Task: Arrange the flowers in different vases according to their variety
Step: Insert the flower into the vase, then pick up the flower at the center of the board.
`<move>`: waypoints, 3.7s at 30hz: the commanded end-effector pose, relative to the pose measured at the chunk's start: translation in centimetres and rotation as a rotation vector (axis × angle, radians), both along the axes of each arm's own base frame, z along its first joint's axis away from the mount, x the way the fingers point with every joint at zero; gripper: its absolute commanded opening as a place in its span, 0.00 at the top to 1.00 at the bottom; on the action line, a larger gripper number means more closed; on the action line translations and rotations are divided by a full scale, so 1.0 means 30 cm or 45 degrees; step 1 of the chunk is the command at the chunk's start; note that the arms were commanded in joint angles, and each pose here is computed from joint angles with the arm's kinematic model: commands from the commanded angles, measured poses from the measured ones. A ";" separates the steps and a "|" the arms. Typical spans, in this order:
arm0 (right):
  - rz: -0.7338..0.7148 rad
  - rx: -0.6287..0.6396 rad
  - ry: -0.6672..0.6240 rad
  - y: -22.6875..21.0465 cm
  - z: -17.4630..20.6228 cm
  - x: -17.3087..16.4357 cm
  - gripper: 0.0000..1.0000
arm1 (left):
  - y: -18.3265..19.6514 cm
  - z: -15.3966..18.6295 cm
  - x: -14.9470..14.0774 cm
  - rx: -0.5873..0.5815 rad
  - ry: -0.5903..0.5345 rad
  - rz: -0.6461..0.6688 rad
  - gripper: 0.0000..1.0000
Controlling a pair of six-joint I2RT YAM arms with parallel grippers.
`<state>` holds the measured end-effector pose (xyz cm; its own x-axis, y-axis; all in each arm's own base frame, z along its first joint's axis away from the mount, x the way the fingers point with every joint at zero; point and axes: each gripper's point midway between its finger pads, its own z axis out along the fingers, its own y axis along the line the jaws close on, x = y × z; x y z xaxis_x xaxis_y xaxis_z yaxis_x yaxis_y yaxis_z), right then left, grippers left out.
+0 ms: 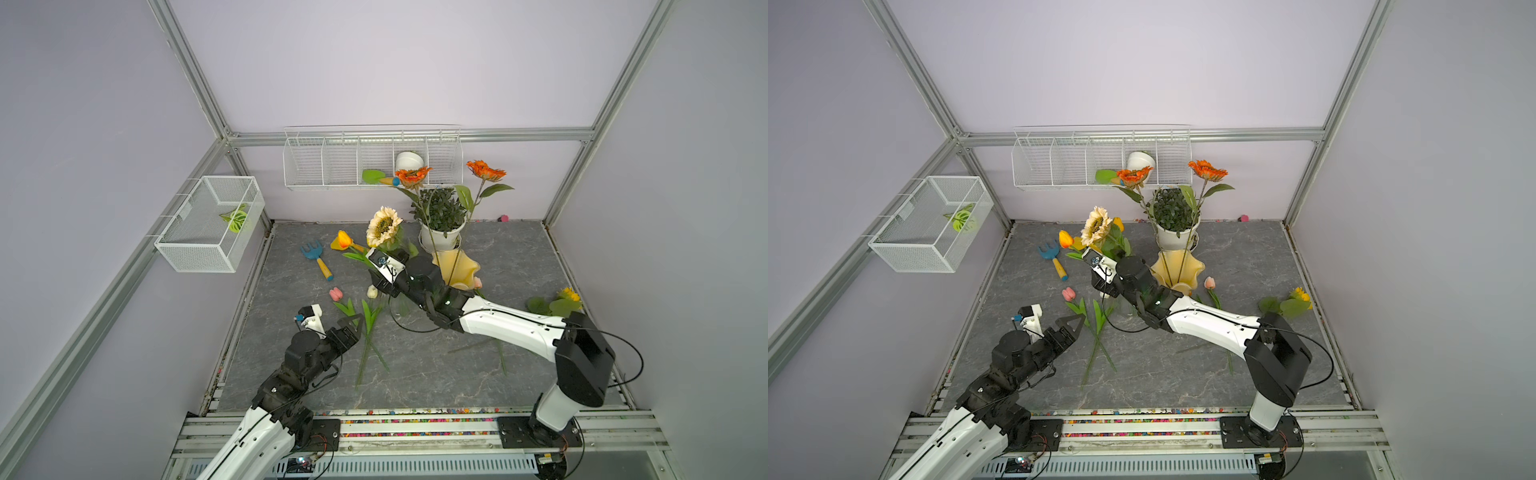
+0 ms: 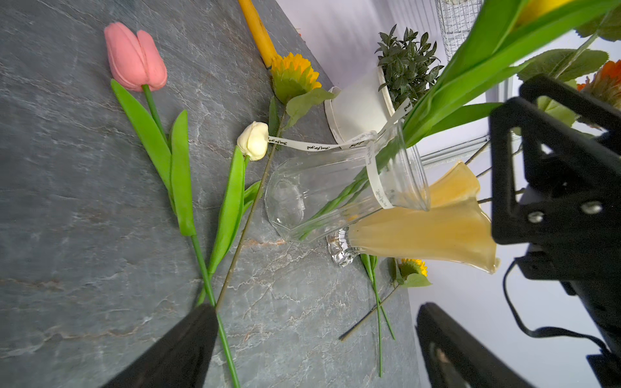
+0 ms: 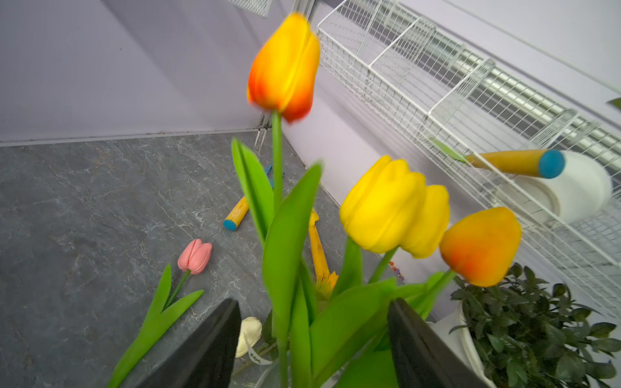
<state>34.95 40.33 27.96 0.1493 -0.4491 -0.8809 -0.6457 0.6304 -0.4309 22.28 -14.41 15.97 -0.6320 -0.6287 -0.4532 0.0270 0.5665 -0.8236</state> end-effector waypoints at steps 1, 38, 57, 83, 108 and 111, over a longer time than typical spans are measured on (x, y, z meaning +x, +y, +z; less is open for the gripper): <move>-0.036 0.079 -0.043 -0.041 0.091 -0.023 0.25 | 0.004 0.005 0.005 -0.010 -0.017 0.007 0.03; 0.249 -0.318 0.415 -0.213 -0.190 -0.453 0.59 | -0.034 -0.390 0.202 0.354 0.633 0.081 0.30; 0.078 -0.279 0.391 -0.358 -0.208 -0.457 0.83 | 0.000 -0.520 0.084 0.435 0.919 0.074 0.57; 0.002 -0.170 0.497 -0.441 -0.223 -0.497 0.89 | 0.065 -0.570 0.077 0.591 0.964 0.139 1.00; 0.213 0.203 0.542 -0.596 0.016 -0.679 0.91 | 0.236 0.559 0.139 0.717 -0.406 0.321 1.00; 0.186 0.209 0.537 -0.609 0.016 -0.672 0.91 | 0.141 0.678 0.110 0.538 -0.663 0.182 1.00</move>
<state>14.63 22.73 28.23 -0.1621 -0.3051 -0.9384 -0.8459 0.5327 -0.0271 25.81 -7.17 32.63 -0.2793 -0.4314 -0.8578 0.0197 0.8906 -0.4543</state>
